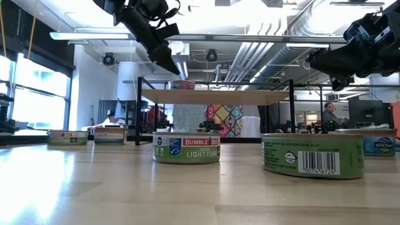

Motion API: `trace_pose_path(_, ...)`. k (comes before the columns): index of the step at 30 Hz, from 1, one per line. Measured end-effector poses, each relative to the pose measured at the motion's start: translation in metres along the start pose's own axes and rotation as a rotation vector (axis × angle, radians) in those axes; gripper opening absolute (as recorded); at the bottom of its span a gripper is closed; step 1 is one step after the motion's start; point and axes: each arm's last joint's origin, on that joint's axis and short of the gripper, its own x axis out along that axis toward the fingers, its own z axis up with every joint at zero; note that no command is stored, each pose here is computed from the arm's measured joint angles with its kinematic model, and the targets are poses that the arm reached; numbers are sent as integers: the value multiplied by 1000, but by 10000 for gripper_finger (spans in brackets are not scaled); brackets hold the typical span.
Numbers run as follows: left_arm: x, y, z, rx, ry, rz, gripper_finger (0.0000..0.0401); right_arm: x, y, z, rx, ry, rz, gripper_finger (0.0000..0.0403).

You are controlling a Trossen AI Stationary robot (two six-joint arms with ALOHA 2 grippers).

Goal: Stack canned seafood by type on shelf
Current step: Put the blue tuna can on the shelf

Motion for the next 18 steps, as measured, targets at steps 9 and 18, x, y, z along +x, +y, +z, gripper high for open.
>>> trace_pose_path(9, 29, -3, -9, 61, 65, -25, 115, 0, 0, 0, 0, -1, 1, 75)
trace_pose_path(18, 31, -3, -9, -8, 86, 23, 30, 0, 0, 0, 0, 0, 0, 75)
